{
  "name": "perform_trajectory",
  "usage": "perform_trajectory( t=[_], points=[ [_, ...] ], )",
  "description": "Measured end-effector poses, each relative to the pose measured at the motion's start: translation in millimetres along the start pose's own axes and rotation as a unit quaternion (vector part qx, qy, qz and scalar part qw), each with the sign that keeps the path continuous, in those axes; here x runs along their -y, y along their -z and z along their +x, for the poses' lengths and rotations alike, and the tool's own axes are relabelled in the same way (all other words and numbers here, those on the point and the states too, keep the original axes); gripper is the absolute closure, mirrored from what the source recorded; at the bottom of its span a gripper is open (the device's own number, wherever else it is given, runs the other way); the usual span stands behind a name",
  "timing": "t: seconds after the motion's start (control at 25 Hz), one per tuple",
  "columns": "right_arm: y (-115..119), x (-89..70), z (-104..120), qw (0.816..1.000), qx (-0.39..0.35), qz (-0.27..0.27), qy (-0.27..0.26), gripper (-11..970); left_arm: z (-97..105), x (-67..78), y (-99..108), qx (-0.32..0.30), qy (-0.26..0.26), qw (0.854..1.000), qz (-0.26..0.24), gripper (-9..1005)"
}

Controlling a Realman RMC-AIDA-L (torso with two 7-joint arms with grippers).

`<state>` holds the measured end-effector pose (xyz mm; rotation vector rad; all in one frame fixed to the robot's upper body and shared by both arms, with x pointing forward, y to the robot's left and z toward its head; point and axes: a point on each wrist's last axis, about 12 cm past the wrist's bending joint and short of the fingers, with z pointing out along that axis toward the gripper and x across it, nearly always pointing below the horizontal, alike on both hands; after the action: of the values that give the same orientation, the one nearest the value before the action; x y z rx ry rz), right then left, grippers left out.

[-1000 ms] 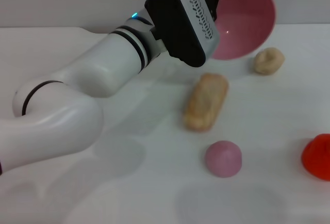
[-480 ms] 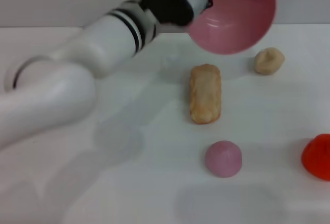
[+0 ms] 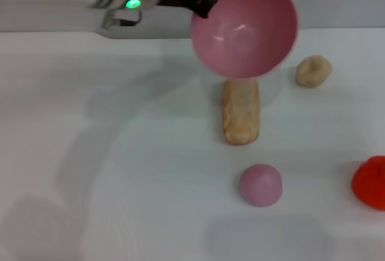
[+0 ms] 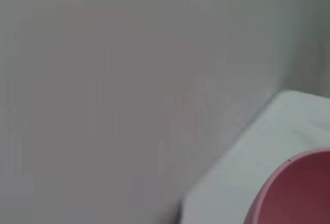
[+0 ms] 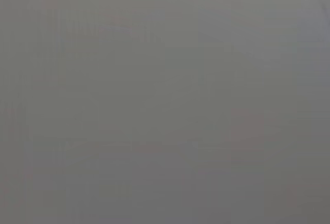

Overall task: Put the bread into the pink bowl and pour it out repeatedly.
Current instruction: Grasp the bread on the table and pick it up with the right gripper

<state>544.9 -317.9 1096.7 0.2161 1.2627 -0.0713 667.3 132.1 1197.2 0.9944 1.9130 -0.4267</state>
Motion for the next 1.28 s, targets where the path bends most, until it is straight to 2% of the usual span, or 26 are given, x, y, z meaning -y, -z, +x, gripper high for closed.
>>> perform_trajectory(
  t=[0.04,0.16,0.2,0.24,0.28,0.36,0.56,0.6,0.64,0.8,0.88,1.0,1.12,1.28],
  points=[
    [-3,-0.3,1,1.0,-0.011,0.0,-0.001,447,1,-11.7,10,-0.016,0.025,0.999,0.019,939],
    [-17,-0.4,7,0.998,-0.058,-0.002,-0.005,447,8,-26.1,30,-0.041,0.056,0.996,0.048,939],
    [-23,-0.6,9,0.997,-0.081,-0.006,-0.006,448,8,-26.1,30,-0.041,0.056,0.996,0.048,939],
    [-30,-0.6,10,0.995,-0.1,-0.01,-0.006,448,13,-32.4,41,-0.046,0.069,0.995,0.057,939],
    [-37,-2.0,12,0.991,-0.129,-0.017,-0.006,448,25,-42.2,61,-0.053,0.094,0.992,0.067,939],
    [-50,-7.0,13,0.985,-0.167,-0.034,-0.003,448,37,-48.7,74,-0.056,0.116,0.99,0.066,939],
    [-87,-35.7,7,0.956,-0.275,-0.1,0.009,447,70,-56.4,94,-0.065,0.165,0.983,0.052,938],
    [-97,-54.2,-2,0.942,-0.306,-0.136,0.02,447,76,-55.7,96,-0.067,0.17,0.982,0.051,938],
    [-97,-54.2,-2,0.942,-0.306,-0.136,0.02,447,79,-54.5,96,-0.068,0.173,0.981,0.051,938],
    [-104,-87.4,-22,0.918,-0.337,-0.205,0.038,447,92,-49.5,96,-0.075,0.179,0.98,0.054,938],
    [-105,-98.6,-30,0.904,-0.354,-0.239,0.022,447,98,-47.8,97,-0.074,0.177,0.98,0.053,938],
    [-107,-105.7,-35,0.874,-0.387,-0.293,-0.032,446,101,-47.2,98,-0.074,0.173,0.981,0.053,938],
    [-107,-112.2,-38,0.831,-0.427,-0.348,-0.077,446,103,-46.8,98,-0.074,0.172,0.981,0.053,938],
    [-103,-117.7,-41,0.78,-0.476,-0.394,-0.105,446,108,-45.4,99,-0.078,0.164,0.982,0.055,938]
  ],
)
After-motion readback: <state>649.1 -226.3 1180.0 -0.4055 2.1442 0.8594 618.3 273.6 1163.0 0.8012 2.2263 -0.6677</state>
